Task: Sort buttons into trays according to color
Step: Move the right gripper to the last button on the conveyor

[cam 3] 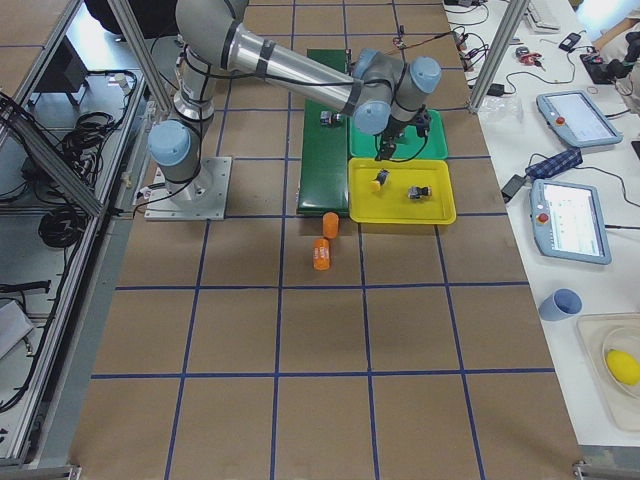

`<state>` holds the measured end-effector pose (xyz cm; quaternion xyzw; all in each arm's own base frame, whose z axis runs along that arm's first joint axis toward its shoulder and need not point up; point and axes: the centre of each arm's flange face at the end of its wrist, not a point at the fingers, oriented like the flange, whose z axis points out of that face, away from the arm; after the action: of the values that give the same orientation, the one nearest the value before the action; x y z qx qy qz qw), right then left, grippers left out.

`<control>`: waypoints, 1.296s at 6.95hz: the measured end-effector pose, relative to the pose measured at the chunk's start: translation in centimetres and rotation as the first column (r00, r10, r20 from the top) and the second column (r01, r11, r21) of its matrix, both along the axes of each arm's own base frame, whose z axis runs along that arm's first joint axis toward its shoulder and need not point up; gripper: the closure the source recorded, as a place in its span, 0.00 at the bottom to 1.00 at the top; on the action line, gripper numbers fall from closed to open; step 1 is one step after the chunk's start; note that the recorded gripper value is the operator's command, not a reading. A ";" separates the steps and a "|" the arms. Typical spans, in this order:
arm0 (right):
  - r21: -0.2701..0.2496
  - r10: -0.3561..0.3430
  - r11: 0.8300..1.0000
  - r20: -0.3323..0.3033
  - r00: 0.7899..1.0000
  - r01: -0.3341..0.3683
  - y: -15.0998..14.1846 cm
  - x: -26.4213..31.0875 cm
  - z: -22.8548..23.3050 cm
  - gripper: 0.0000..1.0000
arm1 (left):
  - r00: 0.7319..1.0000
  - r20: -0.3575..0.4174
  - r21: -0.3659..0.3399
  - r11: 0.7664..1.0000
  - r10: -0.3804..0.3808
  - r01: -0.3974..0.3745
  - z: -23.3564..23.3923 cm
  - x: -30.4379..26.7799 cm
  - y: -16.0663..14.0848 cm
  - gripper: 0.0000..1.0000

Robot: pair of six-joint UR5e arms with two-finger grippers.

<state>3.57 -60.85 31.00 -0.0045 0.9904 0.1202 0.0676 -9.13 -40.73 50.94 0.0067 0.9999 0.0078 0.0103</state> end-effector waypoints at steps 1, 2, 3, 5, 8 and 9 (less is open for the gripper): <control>-0.001 -0.003 1.000 -0.002 1.000 0.003 4.3 1.2 0.0 0.00 | 1.000 0.000 0.000 1.000 0.000 0.000 0.0 0.0 0.0 0.00; -0.041 -0.011 0.999 -0.008 1.000 0.011 7.8 1.7 -1.3 0.00 | 1.000 0.001 -0.001 1.000 -0.001 0.001 -0.2 0.0 -0.1 0.00; -0.073 -0.018 0.997 -0.009 1.000 0.017 9.8 1.5 -3.0 0.00 | 1.000 0.002 -0.007 1.000 -0.002 0.002 -0.3 0.0 -0.2 0.00; -0.090 -0.044 0.995 0.012 0.999 0.045 11.0 -0.2 -4.5 0.00 | 1.000 0.002 -0.018 1.000 -0.002 0.002 -0.4 0.0 -0.4 0.00; -0.091 -0.083 0.992 0.101 0.991 0.092 11.6 -1.3 -5.2 0.00 | 1.000 0.004 -0.023 1.000 -0.001 0.001 -0.4 0.1 -0.6 0.00; -0.093 -0.082 0.991 0.115 0.990 0.093 11.7 -1.2 -5.3 0.00 | 1.000 0.004 -0.025 1.000 0.000 0.000 -0.4 0.1 -0.6 0.00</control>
<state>2.34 -49.12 25.73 0.0291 0.9891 0.0678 0.1275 -9.01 -41.34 50.51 0.0066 0.9999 -0.0045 0.0123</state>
